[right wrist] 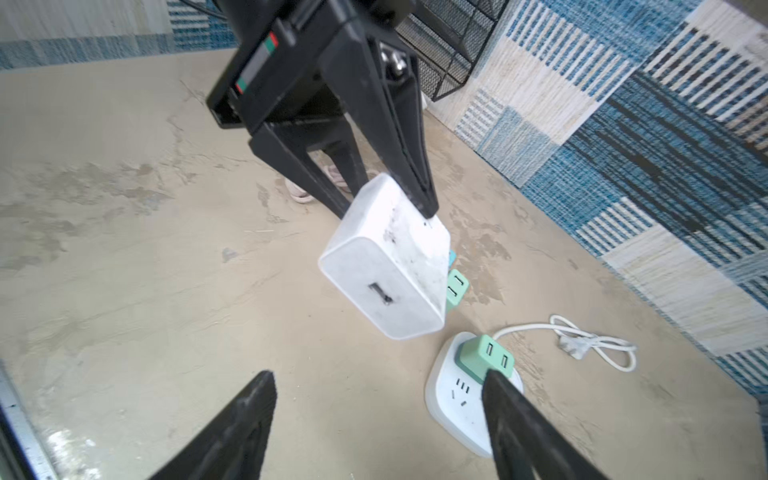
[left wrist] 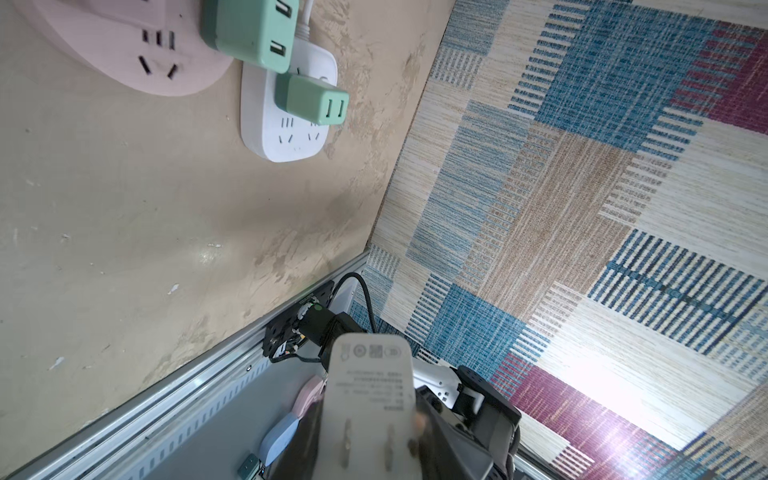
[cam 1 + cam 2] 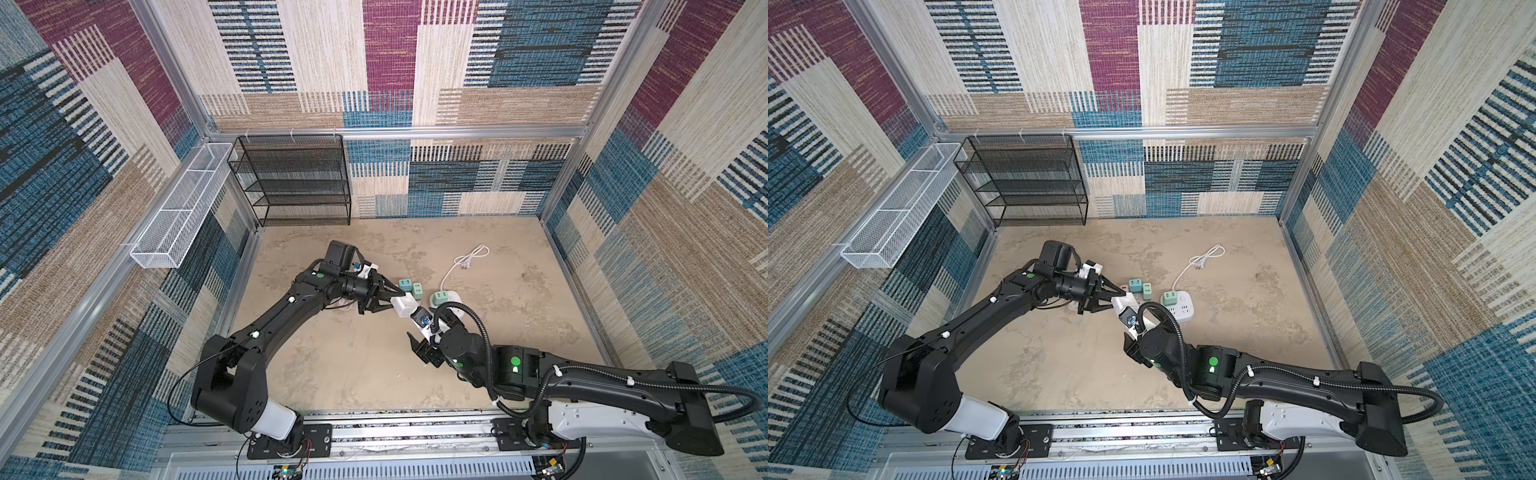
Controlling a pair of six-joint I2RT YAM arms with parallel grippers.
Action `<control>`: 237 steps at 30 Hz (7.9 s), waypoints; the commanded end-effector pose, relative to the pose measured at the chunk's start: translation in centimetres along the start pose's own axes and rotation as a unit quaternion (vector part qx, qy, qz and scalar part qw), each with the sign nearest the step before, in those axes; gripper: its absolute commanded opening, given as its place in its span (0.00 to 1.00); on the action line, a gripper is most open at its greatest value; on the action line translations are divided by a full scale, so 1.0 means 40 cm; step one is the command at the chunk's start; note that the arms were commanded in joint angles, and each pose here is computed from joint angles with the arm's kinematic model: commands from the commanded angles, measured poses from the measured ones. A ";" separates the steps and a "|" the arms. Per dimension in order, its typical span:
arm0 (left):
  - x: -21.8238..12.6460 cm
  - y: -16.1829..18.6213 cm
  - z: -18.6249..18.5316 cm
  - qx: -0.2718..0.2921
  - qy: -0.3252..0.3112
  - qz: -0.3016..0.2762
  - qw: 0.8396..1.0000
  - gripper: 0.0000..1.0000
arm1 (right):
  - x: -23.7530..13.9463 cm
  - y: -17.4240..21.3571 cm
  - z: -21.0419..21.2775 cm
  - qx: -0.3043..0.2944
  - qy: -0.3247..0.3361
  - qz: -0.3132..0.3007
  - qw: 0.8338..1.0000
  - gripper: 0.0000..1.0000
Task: Insert the plug
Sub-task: 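Open the right gripper and regrasp the white charger at its other end, then open the left gripper and withdraw it while right gripper holds the charger, then carry the white charger above the white square power strip with right gripper, then align the charger's prongs over the free white strip socket with right gripper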
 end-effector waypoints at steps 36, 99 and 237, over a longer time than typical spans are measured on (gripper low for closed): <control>-0.014 0.074 0.014 0.015 0.006 0.035 0.999 0.00 | 0.052 -0.077 0.017 -0.160 0.062 -0.015 0.985 0.65; -0.205 0.109 0.100 0.333 -0.262 -0.317 0.848 0.71 | 0.128 0.103 -0.322 0.329 -0.126 0.319 0.880 0.00; -0.078 0.056 0.190 0.314 -0.163 -0.288 0.890 0.91 | 0.264 0.436 -0.251 0.342 -0.114 0.471 0.806 0.00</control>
Point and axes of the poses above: each gripper's point midway between its finger pads, its own x axis out along the fingers, its own z axis along the line the jaws close on, y = z × x, the point moved 4 cm from there along -x, back along the fingers, and after that the axes turned 12 degrees about -x, right-handed, at the moved point
